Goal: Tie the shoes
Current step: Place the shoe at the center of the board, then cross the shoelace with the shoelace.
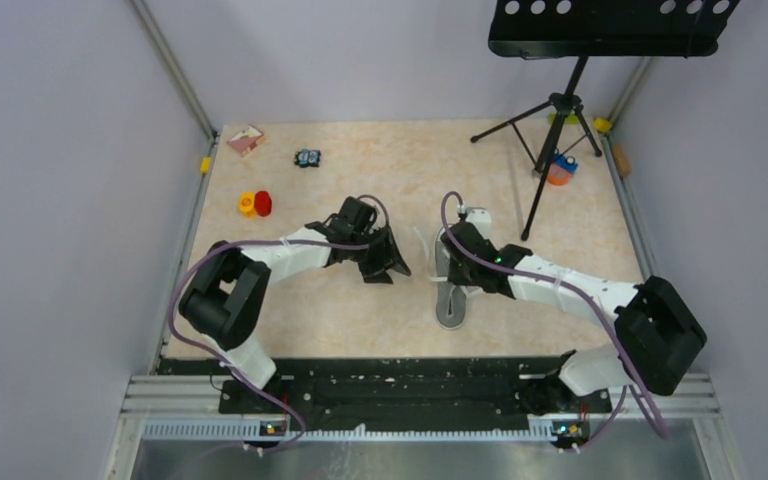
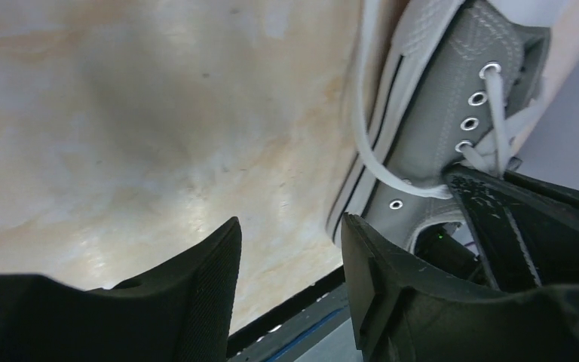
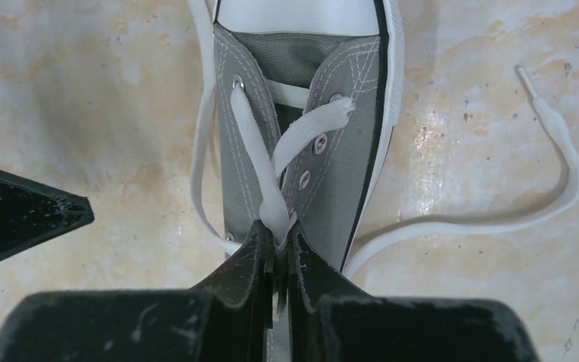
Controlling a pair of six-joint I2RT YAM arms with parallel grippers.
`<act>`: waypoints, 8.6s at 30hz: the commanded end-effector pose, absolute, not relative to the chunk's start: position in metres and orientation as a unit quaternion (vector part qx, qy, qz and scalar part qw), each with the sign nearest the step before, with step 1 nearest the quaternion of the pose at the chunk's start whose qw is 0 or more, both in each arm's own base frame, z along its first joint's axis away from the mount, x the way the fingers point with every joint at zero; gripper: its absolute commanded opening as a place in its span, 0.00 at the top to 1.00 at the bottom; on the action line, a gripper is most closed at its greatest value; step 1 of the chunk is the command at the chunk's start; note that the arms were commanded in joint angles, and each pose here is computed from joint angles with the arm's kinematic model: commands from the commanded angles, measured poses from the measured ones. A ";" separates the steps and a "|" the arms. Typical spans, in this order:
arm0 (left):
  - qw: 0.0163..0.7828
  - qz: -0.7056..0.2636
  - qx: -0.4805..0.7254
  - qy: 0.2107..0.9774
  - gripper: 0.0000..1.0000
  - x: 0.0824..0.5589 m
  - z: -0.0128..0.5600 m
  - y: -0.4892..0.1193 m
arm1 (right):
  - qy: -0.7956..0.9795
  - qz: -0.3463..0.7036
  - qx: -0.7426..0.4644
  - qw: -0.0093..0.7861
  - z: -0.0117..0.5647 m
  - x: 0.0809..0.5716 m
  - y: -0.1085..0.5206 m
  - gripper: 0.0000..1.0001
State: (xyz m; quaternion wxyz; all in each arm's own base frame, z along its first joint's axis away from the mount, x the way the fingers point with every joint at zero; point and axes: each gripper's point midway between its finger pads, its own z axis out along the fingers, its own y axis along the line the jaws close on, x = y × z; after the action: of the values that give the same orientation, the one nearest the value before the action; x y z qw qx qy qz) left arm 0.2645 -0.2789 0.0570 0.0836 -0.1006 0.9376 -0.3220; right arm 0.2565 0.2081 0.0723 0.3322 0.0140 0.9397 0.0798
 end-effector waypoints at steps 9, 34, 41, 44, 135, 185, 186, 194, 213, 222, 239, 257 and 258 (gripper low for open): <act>0.090 -0.347 -0.145 0.922 0.51 0.303 0.077 -0.337 | 0.917 0.097 0.034 0.385 0.103 0.277 0.215 1.00; 0.053 -0.301 -0.189 0.933 1.00 0.301 0.031 -0.347 | 0.922 0.112 0.037 0.367 0.089 0.269 0.218 1.00; 0.120 -0.267 -0.227 0.929 1.00 0.298 0.059 -0.278 | 0.919 0.185 0.025 0.348 0.096 0.267 0.252 1.00; 0.156 -0.247 -0.230 0.929 1.00 0.297 0.076 -0.258 | 0.919 0.196 0.021 0.342 0.097 0.267 0.266 1.00; 0.038 -0.255 -0.297 0.919 0.53 0.267 0.024 -0.271 | 0.898 0.145 0.153 0.386 0.136 0.286 0.123 1.00; 0.221 -0.411 -0.025 0.884 1.00 0.280 0.174 -0.310 | 0.895 0.420 -0.097 0.119 0.109 0.264 0.332 0.93; 0.222 -0.410 -0.024 0.884 1.00 0.279 0.173 -0.311 | 0.892 0.424 -0.103 0.117 0.111 0.263 0.333 0.84; 0.223 -0.404 -0.026 0.887 1.00 0.281 0.171 -0.310 | 0.908 0.378 -0.099 0.154 0.118 0.270 0.311 0.56; 0.157 -0.374 -0.006 0.914 1.00 0.324 0.126 -0.334 | 0.897 0.285 0.029 0.336 0.167 0.264 0.241 0.57; 0.088 -0.388 -0.015 0.917 1.00 0.330 0.081 -0.328 | 0.892 0.306 0.023 0.331 0.152 0.245 0.287 0.55; 0.059 -0.411 -0.005 0.910 1.00 0.329 0.071 -0.332 | 0.899 0.273 0.140 0.313 0.107 0.253 0.327 0.54; 0.048 -0.430 0.007 0.902 1.00 0.324 0.070 -0.332 | 0.894 0.246 0.260 0.271 0.077 0.250 0.338 0.53; 0.046 -0.430 0.008 0.902 1.00 0.323 0.069 -0.332 | 0.893 0.246 0.263 0.271 0.077 0.252 0.338 0.52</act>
State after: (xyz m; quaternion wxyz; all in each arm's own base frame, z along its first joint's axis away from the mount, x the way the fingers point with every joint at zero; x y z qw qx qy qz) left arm 0.3207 -0.3279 0.0634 0.0364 -0.0137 0.9101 -0.4125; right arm 0.2403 0.3291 0.0659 0.2571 0.2299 0.9075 0.2396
